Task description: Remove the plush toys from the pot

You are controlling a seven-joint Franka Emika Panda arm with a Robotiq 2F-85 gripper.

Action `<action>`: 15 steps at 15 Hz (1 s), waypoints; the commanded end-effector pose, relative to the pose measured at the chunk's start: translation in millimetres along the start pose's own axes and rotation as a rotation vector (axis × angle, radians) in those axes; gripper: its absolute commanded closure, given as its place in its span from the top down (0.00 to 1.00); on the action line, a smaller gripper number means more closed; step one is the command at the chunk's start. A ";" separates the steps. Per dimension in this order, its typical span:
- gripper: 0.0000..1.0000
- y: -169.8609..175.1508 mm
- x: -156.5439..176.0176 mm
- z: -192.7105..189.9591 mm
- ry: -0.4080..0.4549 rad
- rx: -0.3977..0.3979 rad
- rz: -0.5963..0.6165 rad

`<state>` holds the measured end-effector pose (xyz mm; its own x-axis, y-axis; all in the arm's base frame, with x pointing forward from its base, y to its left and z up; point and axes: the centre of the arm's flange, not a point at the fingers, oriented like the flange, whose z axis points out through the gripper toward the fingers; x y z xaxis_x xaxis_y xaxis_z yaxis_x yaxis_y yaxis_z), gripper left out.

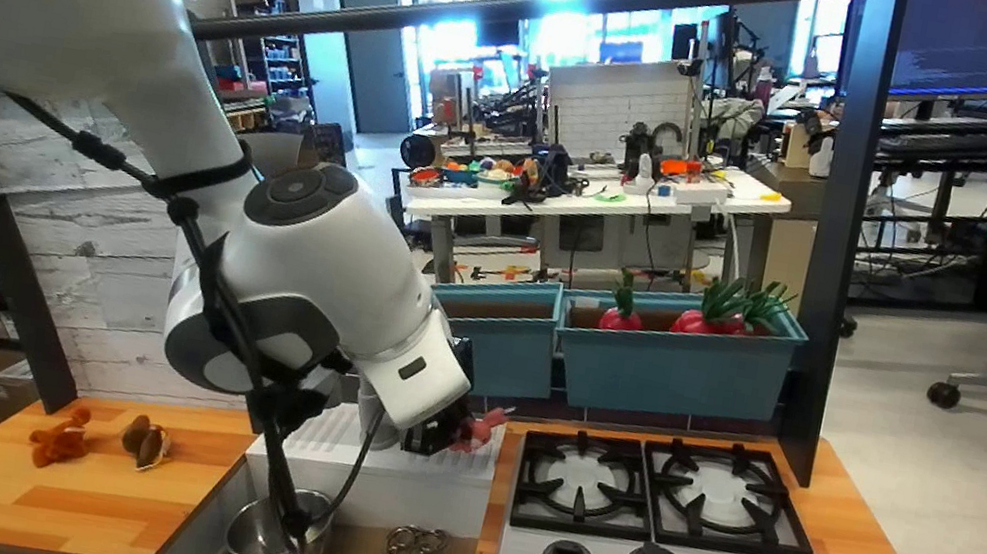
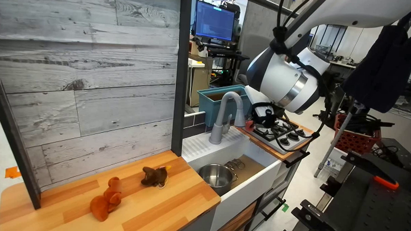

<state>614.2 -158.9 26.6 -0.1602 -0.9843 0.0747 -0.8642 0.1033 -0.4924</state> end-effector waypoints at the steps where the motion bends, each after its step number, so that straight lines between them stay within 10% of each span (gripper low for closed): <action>1: 0.02 11.9 6.6 -29.0 0.119 0.067 0.001; 13: 0.02 23.0 39.5 -37.1 0.255 0.181 0.169; 14: 0.18 22.6 39.7 -37.3 0.252 0.185 0.176; 15: 0.06 22.6 38.6 -38.2 0.245 0.190 0.178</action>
<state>588.5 -195.7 46.4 -0.3666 -0.9231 0.1163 -0.7795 0.2365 -0.5800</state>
